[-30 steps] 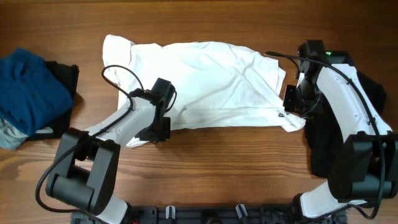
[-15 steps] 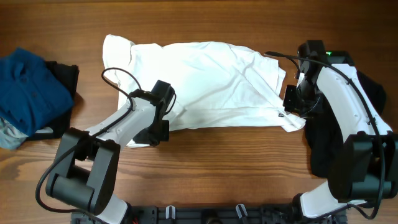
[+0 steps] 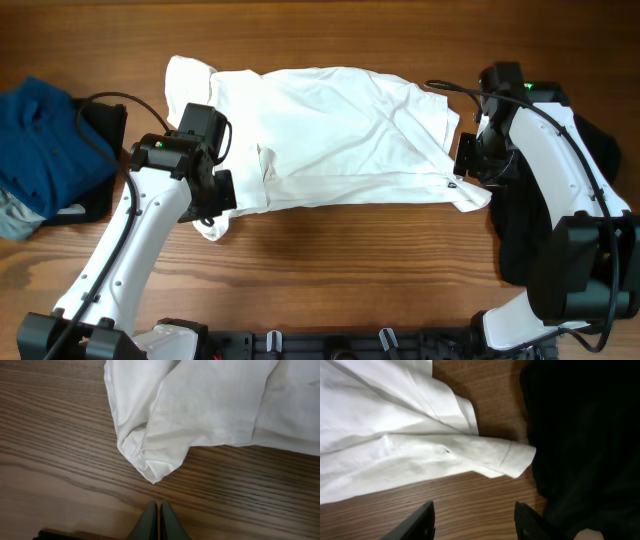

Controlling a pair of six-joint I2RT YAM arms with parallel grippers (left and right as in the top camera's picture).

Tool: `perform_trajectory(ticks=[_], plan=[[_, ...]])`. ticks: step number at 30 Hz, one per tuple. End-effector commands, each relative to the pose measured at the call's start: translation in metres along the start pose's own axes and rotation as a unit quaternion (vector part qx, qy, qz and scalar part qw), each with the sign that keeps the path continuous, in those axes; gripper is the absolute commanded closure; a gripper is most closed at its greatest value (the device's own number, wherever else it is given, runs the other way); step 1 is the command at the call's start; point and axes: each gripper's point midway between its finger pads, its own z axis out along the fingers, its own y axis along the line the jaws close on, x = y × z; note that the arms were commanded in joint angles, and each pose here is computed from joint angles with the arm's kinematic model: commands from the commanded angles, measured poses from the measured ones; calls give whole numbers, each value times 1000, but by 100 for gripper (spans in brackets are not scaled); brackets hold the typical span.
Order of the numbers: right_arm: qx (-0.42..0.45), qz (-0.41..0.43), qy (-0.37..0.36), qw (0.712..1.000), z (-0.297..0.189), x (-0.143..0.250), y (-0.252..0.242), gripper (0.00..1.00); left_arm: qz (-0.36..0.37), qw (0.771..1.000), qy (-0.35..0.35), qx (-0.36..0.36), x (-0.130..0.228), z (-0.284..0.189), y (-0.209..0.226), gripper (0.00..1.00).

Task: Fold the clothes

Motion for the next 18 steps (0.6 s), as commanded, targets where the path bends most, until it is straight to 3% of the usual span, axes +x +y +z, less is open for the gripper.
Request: perform_trajectory(ticks=[1,5,8,9,10,12,15,18], plan=[[-2,-1,10,1000,9,-2,2,49,-60,994,-15,-88,-1,-5,37,96],[2,-14,37,999,24,-1,3,49,-106,993,-4,-48,-2,-4,36,96],[-12,-4,51,999,28,3,9,49,-71,996,17,40,0,-3,4,96],[-13,3,51,999,28,3,9,49,-53,996,22,70,1,-5,-8,90],[-12,10,51,999,28,3,9,49,-35,995,24,90,2,-6,-17,66],[-13,13,53,998,28,4,9,49,-24,995,26,91,4,-5,-22,43],[-12,12,56,998,28,5,9,48,-13,995,40,86,12,1,-27,38],[-12,8,56,998,28,5,9,48,-51,997,46,40,15,18,-16,37]])
